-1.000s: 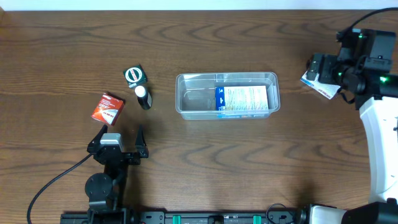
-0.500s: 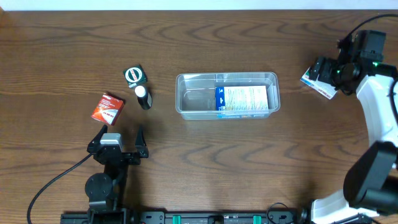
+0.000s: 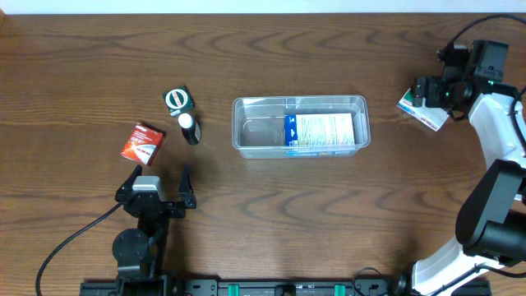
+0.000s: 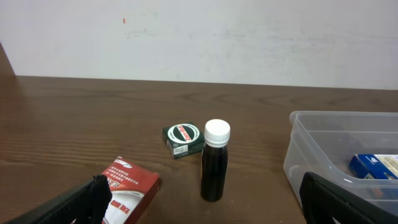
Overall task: Pack container
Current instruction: 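Move right gripper to the white-green Panadol box and grasp it, then carry the Panadol box over the container with the right gripper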
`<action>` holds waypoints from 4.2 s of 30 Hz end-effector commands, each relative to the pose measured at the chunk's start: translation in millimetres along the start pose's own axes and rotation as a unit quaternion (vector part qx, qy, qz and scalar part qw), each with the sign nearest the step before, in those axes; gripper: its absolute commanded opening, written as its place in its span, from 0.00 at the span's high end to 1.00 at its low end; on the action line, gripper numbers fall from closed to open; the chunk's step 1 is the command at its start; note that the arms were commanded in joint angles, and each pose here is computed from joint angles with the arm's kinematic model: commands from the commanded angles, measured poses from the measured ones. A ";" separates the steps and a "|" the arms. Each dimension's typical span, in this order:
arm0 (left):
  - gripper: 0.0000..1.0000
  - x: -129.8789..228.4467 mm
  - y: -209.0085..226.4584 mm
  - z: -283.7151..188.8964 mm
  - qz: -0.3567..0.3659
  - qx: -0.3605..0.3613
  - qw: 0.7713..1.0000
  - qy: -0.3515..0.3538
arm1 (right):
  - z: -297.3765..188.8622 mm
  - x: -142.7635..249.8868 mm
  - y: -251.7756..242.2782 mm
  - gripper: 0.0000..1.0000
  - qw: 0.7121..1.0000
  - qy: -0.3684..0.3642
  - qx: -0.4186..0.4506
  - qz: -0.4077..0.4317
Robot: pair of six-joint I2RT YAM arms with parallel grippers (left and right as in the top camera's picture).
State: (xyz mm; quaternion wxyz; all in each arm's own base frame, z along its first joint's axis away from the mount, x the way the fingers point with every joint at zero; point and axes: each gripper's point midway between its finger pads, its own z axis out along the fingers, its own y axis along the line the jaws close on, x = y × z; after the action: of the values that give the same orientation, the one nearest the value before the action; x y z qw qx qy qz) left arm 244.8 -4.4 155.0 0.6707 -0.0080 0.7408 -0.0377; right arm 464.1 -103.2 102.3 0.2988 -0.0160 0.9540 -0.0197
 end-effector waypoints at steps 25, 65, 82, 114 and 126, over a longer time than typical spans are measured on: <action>0.02 15.7 1.3 0.9 0.006 -0.001 1.000 0.023 | 77.7 56.1 7.5 0.01 0.993 0.085 -0.038 -0.079; 0.02 15.7 1.3 0.9 0.006 -0.001 1.000 0.023 | 24.9 65.4 29.8 0.66 0.985 0.151 -0.010 0.085; 0.02 15.7 1.3 0.9 0.006 -0.001 1.000 0.023 | -137.3 -10.7 204.2 0.71 0.963 -0.041 -0.111 -0.242; 0.02 15.7 1.3 0.9 0.006 -0.001 1.000 0.023 | -59.2 80.7 257.1 0.82 0.815 0.115 -0.140 -0.550; 0.02 15.7 1.3 0.9 0.006 -0.001 1.000 0.023 | -39.5 78.7 234.2 0.77 0.818 0.124 -0.149 -0.542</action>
State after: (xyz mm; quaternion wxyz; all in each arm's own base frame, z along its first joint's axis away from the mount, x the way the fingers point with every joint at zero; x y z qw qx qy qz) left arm 244.8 -4.4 155.0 0.6707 -0.0080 0.7408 -0.0377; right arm 369.0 132.9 79.4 0.1101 -0.5657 0.8161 -0.0434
